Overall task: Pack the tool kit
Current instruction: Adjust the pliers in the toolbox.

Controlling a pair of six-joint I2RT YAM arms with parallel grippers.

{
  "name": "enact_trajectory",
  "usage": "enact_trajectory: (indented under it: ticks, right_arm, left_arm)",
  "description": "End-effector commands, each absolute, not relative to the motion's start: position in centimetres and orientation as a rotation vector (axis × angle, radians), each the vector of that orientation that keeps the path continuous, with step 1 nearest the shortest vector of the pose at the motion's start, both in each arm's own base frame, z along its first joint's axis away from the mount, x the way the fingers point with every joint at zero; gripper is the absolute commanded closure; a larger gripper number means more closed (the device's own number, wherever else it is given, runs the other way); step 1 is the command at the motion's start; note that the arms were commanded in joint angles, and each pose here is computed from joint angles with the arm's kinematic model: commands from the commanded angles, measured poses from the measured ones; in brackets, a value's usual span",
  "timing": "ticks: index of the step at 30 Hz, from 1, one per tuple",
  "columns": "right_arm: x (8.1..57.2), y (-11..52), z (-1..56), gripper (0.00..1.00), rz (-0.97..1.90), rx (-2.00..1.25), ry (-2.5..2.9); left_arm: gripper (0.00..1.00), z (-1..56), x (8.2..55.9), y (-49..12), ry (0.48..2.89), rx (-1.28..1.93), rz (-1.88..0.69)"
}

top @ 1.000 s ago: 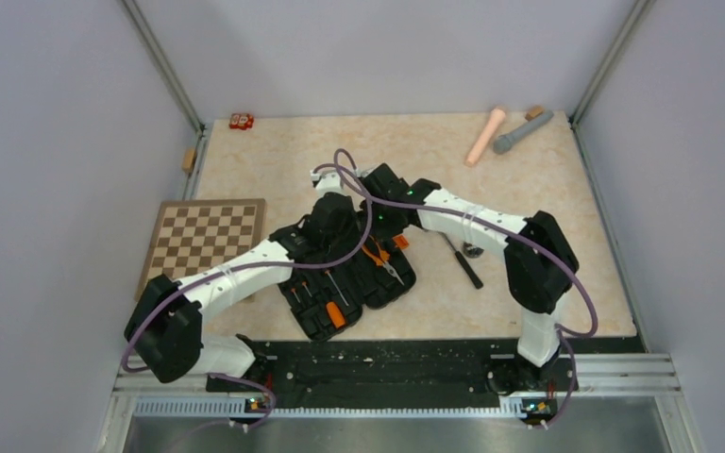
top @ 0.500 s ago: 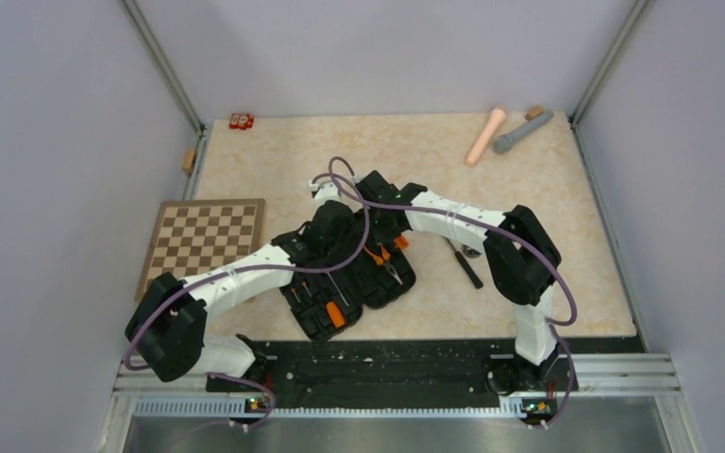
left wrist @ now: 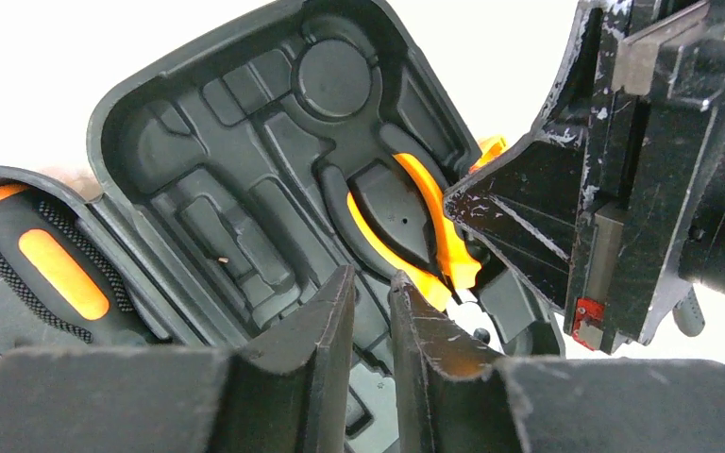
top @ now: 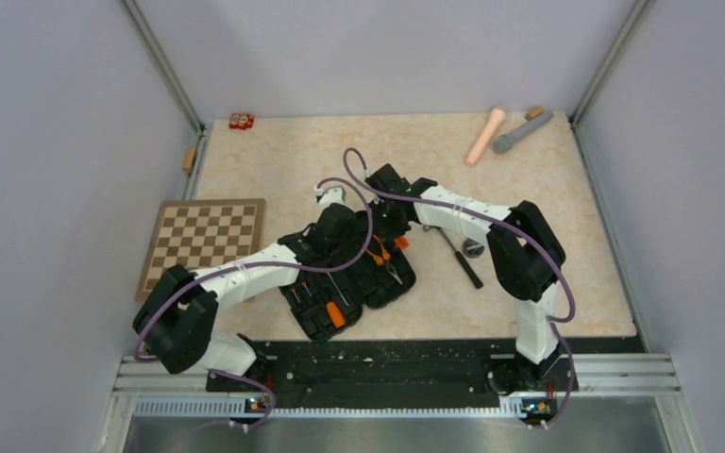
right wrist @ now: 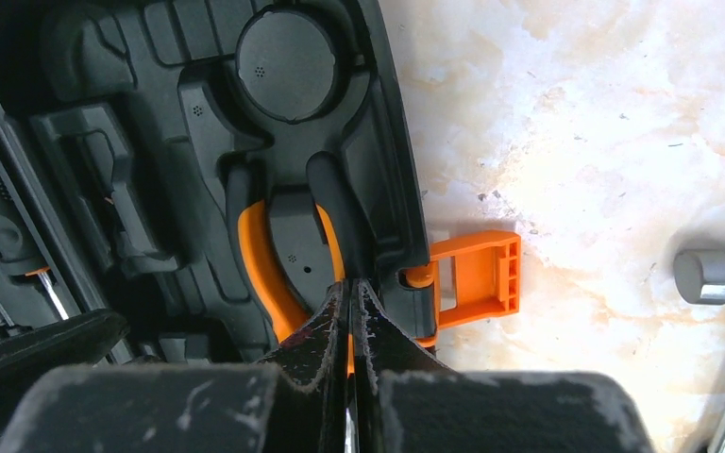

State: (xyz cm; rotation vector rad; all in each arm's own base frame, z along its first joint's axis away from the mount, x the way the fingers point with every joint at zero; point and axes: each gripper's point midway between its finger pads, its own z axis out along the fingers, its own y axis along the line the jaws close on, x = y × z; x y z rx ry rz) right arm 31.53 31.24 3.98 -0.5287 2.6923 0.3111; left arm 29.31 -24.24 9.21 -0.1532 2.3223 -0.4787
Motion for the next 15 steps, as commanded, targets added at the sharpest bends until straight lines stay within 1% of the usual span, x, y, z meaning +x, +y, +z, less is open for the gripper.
enact_trajectory:
  ticks: [1,3,8,15]
  right_arm:
    - [25.3,24.4,-8.2,1.00,0.009,-0.577,3.056]
    - [25.2,23.8,-8.5,1.00,-0.003,-0.588,3.082]
    - [24.9,24.1,-8.5,1.00,0.072,-0.596,3.110]
    - [24.5,24.1,-8.7,1.00,0.084,-0.637,3.157]
  left_arm:
    - [0.74,10.1,29.9,-24.8,2.285,-0.170,-0.523]
    - [0.74,10.4,29.9,-24.7,2.277,-0.170,-0.523]
    - [0.74,11.5,29.8,-24.3,2.249,-0.169,-0.528]
    - [0.74,14.6,29.8,-23.4,2.168,-0.167,-0.538]
